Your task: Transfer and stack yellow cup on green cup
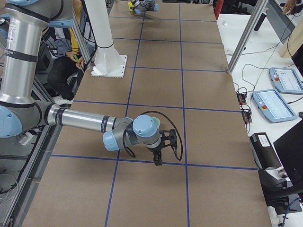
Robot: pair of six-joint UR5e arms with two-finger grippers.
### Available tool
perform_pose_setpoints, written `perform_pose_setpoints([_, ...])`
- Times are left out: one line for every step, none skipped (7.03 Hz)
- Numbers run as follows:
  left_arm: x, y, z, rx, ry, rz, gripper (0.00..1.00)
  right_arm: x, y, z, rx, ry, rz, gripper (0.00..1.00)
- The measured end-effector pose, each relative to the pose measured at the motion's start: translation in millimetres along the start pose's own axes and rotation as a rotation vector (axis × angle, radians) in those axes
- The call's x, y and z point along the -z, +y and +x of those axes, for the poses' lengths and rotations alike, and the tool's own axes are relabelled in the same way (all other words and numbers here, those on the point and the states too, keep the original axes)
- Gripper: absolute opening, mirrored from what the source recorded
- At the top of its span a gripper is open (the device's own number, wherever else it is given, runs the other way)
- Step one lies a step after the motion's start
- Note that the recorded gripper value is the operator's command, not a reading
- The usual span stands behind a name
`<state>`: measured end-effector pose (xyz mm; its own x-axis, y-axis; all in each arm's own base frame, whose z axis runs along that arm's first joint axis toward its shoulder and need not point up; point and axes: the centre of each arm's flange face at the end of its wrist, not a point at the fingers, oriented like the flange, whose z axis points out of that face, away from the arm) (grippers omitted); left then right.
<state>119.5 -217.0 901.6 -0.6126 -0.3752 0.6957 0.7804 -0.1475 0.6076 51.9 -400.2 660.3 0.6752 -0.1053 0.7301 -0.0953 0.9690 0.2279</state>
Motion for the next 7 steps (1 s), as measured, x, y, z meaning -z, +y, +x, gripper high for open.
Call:
perform_pose_setpoints([-6,0,5,0.002,-0.013,0.004,1.00,0,0,0,0.001,-0.001,0.000,1.00])
perform_pose_setpoints([-13,1,10,0.003,-0.024,0.006,1.00,0,0,0,0.001,-0.001,0.000,1.00])
perform_pose_setpoints([-20,1,15,0.007,-0.031,0.010,1.00,0,0,0,0.001,-0.001,0.000,1.00])
perform_pose_setpoints([-24,1,18,0.011,-0.040,0.013,0.99,0,0,0,0.002,-0.001,0.001,1.00])
perform_pose_setpoints([-27,1,19,0.013,-0.048,0.013,0.89,0,0,0,0.003,-0.001,0.001,1.00])
perform_pose_setpoints([-28,0,19,0.015,-0.052,0.013,0.76,0,0,0,0.003,-0.001,0.001,1.00])
perform_pose_setpoints([-29,0,20,0.015,-0.053,0.014,0.54,0,0,0,0.003,-0.001,0.001,1.00])
